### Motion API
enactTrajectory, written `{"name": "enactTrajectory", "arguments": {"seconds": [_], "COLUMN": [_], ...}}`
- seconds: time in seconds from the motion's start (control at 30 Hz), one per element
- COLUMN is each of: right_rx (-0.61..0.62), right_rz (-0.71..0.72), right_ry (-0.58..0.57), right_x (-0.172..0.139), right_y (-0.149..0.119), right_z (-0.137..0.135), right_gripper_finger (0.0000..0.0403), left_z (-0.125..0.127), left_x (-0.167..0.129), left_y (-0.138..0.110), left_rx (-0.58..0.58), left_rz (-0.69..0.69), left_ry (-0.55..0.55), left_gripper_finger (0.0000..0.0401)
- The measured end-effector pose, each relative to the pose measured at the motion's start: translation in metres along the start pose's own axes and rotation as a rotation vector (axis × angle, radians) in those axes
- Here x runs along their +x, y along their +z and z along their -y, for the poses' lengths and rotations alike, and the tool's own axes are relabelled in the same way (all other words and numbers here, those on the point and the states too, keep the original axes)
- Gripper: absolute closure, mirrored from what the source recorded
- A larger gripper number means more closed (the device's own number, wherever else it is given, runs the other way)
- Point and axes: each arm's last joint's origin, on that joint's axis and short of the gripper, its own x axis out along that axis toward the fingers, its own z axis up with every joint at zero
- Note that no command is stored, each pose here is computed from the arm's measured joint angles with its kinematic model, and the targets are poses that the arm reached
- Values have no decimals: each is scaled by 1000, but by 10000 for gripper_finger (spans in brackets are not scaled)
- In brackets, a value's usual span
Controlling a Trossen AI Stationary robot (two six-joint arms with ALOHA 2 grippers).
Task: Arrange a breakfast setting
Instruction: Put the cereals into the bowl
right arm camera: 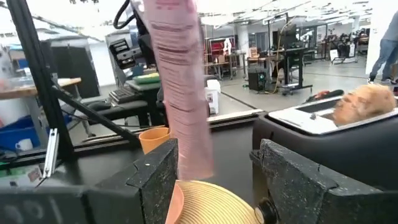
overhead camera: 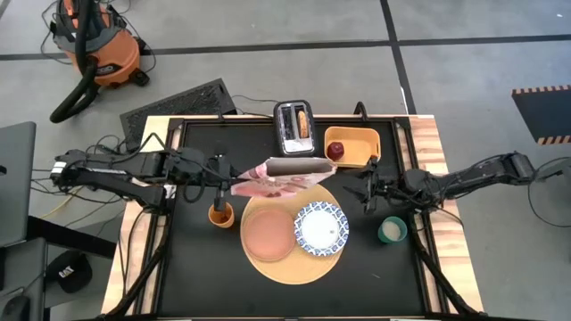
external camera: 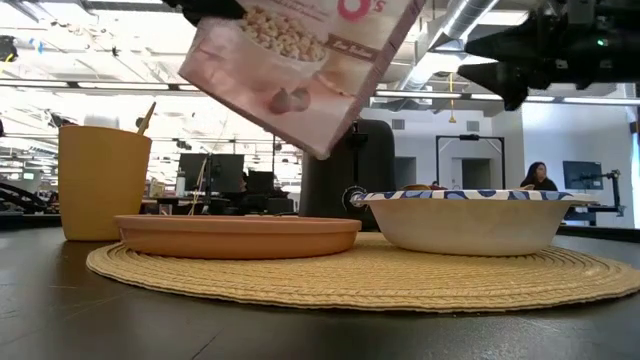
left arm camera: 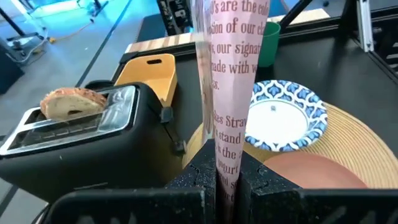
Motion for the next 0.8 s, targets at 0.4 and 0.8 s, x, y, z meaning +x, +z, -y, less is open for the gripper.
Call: {"name": "enactTrajectory", "arguments": {"seconds": [0.4, 0.8], "right_rx": [-188, -239], "right_rz": [-9, 6], "right_ry": [69, 138], "right_x": [63, 101], "right_y": [21, 35], "right_z": [-21, -38], "right_gripper_finger": [162, 221], "left_z": [2, 2], "left_x": [11, 11], "left_y": [4, 6], "left_rx": [-1, 3], "left_rz": [43, 56], "left_ry": [-24, -28], "left_gripper_finger": [401, 401]}}
